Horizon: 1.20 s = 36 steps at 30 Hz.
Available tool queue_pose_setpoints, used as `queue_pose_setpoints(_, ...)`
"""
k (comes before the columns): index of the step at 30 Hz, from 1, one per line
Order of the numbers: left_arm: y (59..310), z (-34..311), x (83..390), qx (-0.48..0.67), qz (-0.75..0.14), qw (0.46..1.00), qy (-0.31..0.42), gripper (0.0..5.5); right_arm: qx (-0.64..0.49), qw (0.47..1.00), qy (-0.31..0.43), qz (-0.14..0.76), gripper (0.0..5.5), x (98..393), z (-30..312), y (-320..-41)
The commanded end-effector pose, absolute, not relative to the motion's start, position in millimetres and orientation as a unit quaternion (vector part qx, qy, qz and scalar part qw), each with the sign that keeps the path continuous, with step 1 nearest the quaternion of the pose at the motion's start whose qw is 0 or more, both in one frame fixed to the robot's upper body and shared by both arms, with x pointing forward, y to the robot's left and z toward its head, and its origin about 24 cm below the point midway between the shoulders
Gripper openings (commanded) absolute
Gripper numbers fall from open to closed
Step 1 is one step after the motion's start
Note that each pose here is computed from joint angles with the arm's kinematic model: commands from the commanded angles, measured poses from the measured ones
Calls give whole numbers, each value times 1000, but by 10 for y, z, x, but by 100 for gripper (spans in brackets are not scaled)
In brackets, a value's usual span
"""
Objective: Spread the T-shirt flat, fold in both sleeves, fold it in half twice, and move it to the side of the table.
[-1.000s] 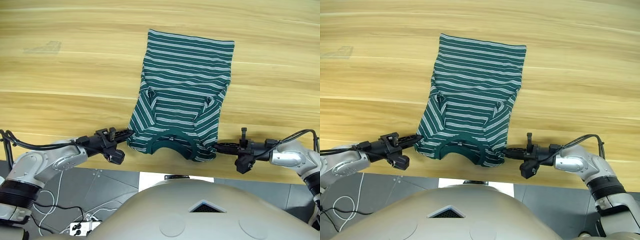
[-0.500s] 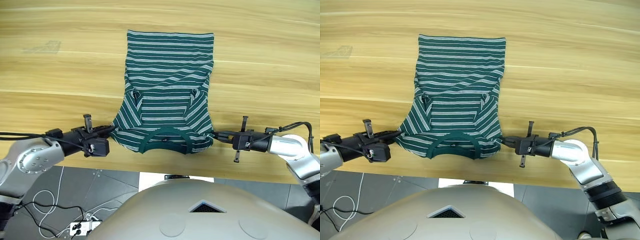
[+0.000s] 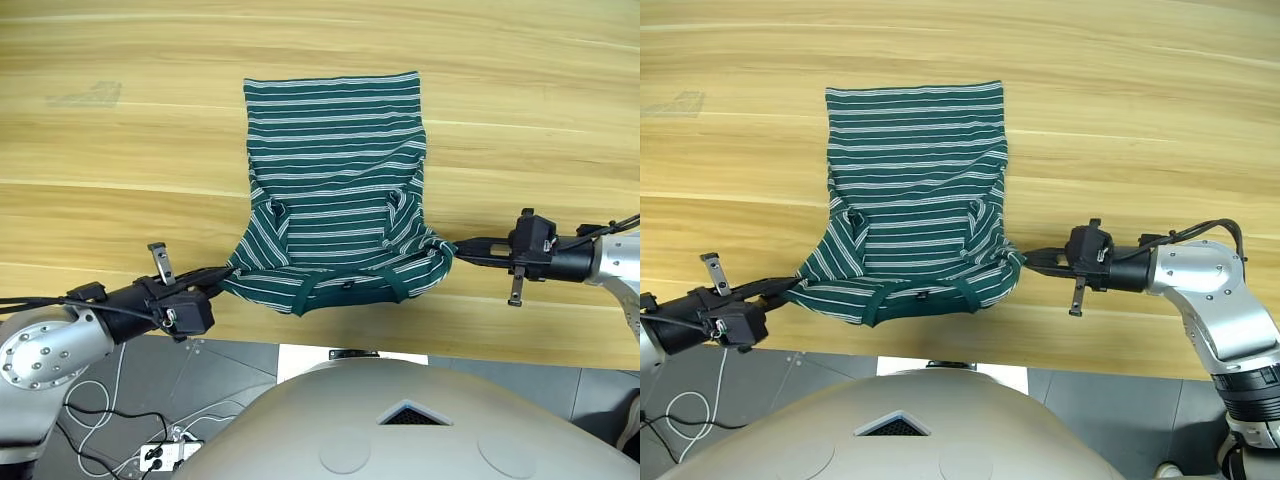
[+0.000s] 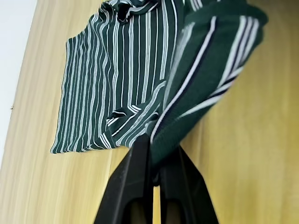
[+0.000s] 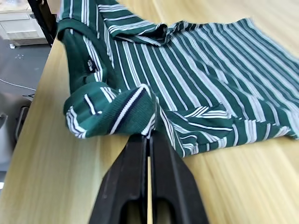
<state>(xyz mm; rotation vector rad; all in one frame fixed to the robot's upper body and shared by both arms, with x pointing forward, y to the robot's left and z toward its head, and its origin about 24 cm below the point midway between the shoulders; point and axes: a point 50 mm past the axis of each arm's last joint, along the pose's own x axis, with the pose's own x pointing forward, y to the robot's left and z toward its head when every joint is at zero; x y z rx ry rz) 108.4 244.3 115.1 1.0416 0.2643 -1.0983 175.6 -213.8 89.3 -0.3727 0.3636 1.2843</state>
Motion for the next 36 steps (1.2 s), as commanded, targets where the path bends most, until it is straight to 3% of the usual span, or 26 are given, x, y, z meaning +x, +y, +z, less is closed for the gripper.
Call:
queue_pose_setpoints(1,2400,1398,987,470,-493,724,106,0,-165,780,131,589,3,1680,1157,-2133)
queue_pose_setpoints(8,2436,1591,730,421,-462,774,95,0,-158,806,95,563,3,1537,1323,-2164)
queue_pose_setpoints(14,2293,1747,583,394,-464,791,57,0,-125,812,52,568,3,1430,1538,-2083)
queue_pose_setpoints(24,2329,1820,578,356,-474,804,49,0,-112,820,34,560,3,1472,1701,-2100)
queue_pose_setpoints(26,2335,1800,677,361,-479,799,44,0,-124,826,33,549,3,1575,1680,-2106)
queue_pose_setpoints(32,2535,1612,1784,445,-380,811,16,0,-187,848,14,496,3,2409,1583,-2043)
queue_pose_setpoints(36,2458,1463,2235,453,-366,813,14,0,-210,846,31,488,3,2782,1385,-1894)
